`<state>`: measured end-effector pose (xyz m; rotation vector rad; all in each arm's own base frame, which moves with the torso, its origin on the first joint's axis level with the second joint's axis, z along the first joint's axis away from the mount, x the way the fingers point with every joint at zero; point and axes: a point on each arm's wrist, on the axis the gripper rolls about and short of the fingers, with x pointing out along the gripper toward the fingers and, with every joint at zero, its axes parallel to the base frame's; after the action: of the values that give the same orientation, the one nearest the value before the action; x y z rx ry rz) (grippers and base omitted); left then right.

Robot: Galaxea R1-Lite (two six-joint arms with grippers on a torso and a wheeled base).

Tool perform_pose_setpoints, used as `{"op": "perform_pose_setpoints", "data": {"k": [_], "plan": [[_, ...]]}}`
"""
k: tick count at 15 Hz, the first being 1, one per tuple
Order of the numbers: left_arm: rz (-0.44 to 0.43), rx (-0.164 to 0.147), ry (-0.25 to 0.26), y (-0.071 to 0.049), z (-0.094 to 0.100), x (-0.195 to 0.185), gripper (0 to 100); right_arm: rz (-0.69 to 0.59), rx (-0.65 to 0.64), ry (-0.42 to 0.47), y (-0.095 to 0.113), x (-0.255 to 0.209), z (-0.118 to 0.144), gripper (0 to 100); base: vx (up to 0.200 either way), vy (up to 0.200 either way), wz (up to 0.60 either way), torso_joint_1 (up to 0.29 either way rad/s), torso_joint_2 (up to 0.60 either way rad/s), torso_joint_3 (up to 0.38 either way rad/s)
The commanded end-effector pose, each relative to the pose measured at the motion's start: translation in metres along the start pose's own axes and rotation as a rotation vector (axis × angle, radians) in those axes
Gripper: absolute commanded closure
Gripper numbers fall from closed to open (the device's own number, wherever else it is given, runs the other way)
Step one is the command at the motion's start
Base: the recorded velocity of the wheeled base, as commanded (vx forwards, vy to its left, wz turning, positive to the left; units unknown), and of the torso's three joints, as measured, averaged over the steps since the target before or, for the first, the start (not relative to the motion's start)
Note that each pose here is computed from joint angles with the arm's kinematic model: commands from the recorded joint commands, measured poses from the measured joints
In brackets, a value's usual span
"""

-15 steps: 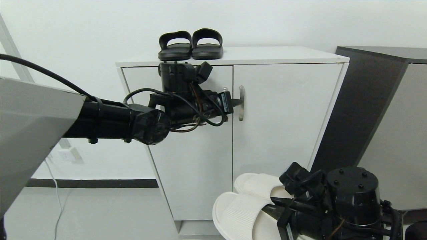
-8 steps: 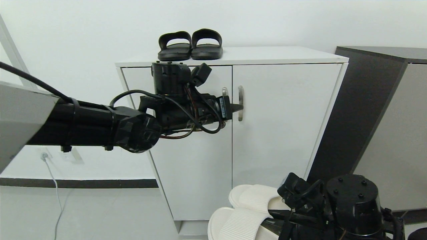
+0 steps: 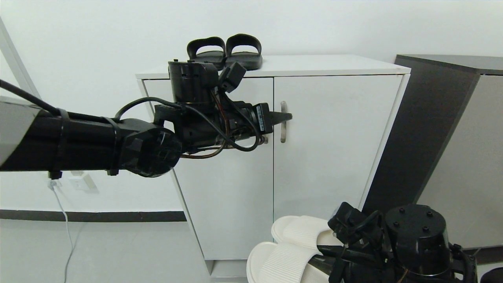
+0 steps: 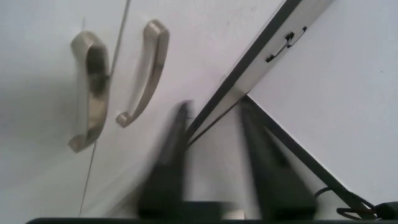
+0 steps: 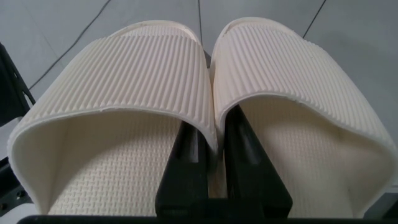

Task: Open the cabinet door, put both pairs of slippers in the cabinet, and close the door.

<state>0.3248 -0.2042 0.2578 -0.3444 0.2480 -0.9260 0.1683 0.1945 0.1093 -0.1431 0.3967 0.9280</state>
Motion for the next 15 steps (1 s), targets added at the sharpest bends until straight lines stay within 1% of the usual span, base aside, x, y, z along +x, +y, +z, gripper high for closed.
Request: {"op": "perform_pose_setpoints", "data": {"k": [1, 2, 4, 8, 10, 15], "plan": [[0.000, 0.000, -0.004, 0.002, 0.001, 0.002, 0, 0.001, -0.001, 0.001, 0.000, 0.000, 0.000, 100, 0.000, 0.000, 0.00, 0.000, 0.00, 0.000], [0.007, -0.001, -0.004, 0.006, 0.001, 0.005, 0, 0.001, -0.001, 0.001, 0.000, 0.000, 0.000, 100, 0.000, 0.000, 0.00, 0.000, 0.00, 0.000], [0.009, -0.001, -0.006, 0.008, 0.001, 0.008, 0, 0.001, -0.001, 0.001, 0.000, 0.000, 0.000, 100, 0.000, 0.000, 0.00, 0.000, 0.00, 0.000], [0.008, -0.005, -0.006, 0.017, -0.002, 0.024, 0, 0.001, -0.002, 0.001, 0.000, 0.000, 0.000, 100, 0.000, 0.000, 0.00, 0.000, 0.00, 0.000], [0.002, -0.019, -0.011, 0.019, -0.001, 0.031, 0, 0.001, -0.002, 0.001, 0.000, 0.000, 0.000, 100, 0.000, 0.000, 0.00, 0.000, 0.00, 0.000], [0.000, -0.022, -0.005, 0.024, -0.006, 0.044, 0, 0.001, -0.002, 0.003, 0.000, 0.000, -0.001, 100, 0.000, 0.000, 0.00, 0.000, 0.00, 0.000]]}}
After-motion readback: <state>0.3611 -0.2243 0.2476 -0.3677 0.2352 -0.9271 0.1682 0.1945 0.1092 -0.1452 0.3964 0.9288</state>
